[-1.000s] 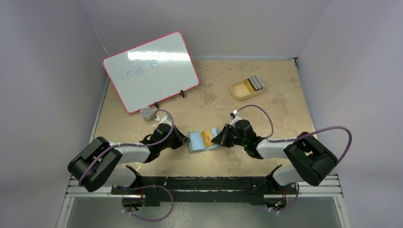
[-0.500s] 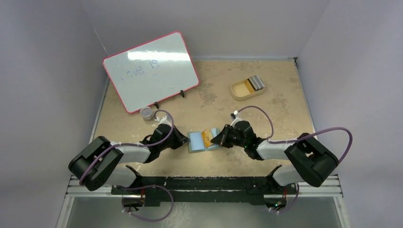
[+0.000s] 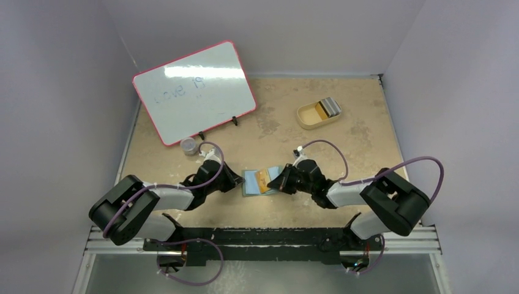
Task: Put the credit cards into the card holder
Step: Insert the credit card into the card holder.
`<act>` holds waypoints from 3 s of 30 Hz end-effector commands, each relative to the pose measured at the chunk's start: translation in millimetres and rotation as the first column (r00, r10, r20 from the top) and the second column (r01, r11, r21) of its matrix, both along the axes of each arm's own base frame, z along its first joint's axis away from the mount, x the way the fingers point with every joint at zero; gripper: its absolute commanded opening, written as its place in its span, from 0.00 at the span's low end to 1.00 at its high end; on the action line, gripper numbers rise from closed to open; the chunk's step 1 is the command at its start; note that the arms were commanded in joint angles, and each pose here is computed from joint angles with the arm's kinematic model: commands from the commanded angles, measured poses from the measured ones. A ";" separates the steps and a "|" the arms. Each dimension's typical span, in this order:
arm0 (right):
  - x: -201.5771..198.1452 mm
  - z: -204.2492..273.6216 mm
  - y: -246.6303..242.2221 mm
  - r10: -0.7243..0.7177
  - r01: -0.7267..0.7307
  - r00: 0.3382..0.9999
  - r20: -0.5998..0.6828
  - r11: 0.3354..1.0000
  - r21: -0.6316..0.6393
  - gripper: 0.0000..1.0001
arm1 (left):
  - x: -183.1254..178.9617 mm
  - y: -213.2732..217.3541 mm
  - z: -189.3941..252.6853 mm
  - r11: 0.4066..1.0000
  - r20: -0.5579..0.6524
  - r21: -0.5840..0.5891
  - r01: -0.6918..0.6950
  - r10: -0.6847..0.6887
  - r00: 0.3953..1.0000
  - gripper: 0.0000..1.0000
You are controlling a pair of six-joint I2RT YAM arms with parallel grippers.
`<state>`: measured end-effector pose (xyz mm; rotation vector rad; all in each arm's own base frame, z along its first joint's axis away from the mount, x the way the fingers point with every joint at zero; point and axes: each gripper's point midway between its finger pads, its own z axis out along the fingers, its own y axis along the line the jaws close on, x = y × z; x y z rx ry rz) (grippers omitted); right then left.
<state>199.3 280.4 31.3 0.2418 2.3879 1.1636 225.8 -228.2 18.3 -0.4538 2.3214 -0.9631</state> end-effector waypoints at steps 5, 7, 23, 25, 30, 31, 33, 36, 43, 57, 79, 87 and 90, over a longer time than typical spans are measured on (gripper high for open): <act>6.1 15.7 11.3 -0.036 0.034 0.999 0.033 0.997 0.063 0.00 | 0.0 0.7 -0.7 1.000 0.017 0.003 0.002 -0.002 1.000 0.00; 9.9 21.6 10.7 -0.053 0.050 0.997 0.052 0.996 0.073 0.00 | -0.1 0.9 -1.5 1.000 0.016 0.003 0.001 -0.001 1.000 0.00; -2.9 4.3 21.0 0.010 -0.010 1.000 0.006 0.999 0.043 0.11 | -3.0 -0.7 -0.8 0.999 0.003 -0.039 -0.014 0.014 1.000 0.00; -3.8 0.2 19.5 0.017 -0.017 1.000 -0.007 1.000 0.006 0.19 | -3.4 -0.7 -1.3 0.999 0.001 -0.039 -0.014 0.014 1.000 0.00; -0.9 -5.0 0.2 -0.012 0.010 1.000 -0.018 0.988 -0.153 0.35 | -3.8 -0.1 -1.0 0.999 0.000 -0.041 -0.016 0.016 1.000 0.00; -0.5 -4.6 -3.6 -0.018 0.014 1.000 -0.016 0.984 -0.178 0.38 | -3.9 -0.2 -0.7 0.999 0.000 -0.042 -0.016 0.016 1.000 0.00; 1.0 -3.4 -10.2 -0.026 0.024 1.000 -0.005 0.976 -0.218 0.41 | -3.9 0.3 -0.5 0.999 0.002 -0.042 -0.018 0.018 1.000 0.00; 3.4 1.8 -13.0 -0.025 0.028 1.000 0.014 0.971 -0.237 0.43 | -4.5 1.4 -0.9 0.999 0.002 -0.041 -0.021 0.021 1.000 0.00; 20.6 12.9 3.3 0.011 0.007 0.997 0.075 0.973 -0.233 0.47 | -4.1 -2.4 1.4 0.999 0.006 -0.051 -0.006 0.006 1.000 0.00; 22.1 20.5 41.8 0.147 -0.123 0.982 0.119 0.975 -0.184 0.47 | -1.8 -6.3 5.0 0.999 0.012 -0.054 0.009 -0.008 1.000 0.00; 35.5 65.9 23.8 0.127 -0.062 0.973 0.192 0.948 -0.313 0.48 | 6.2 -1.0 36.0 1.000 0.062 -0.007 -0.002 0.003 0.998 0.24; 105.9 109.3 -22.3 0.103 0.106 0.926 0.362 0.852 -0.513 0.51 | 9.5 2.0 62.9 1.000 0.116 0.010 0.004 -0.005 0.993 0.40; 147.2 136.2 -52.3 0.064 0.221 0.897 0.437 0.793 -0.569 0.52 | 9.3 2.5 73.8 1.000 0.141 0.013 0.014 -0.016 0.990 0.51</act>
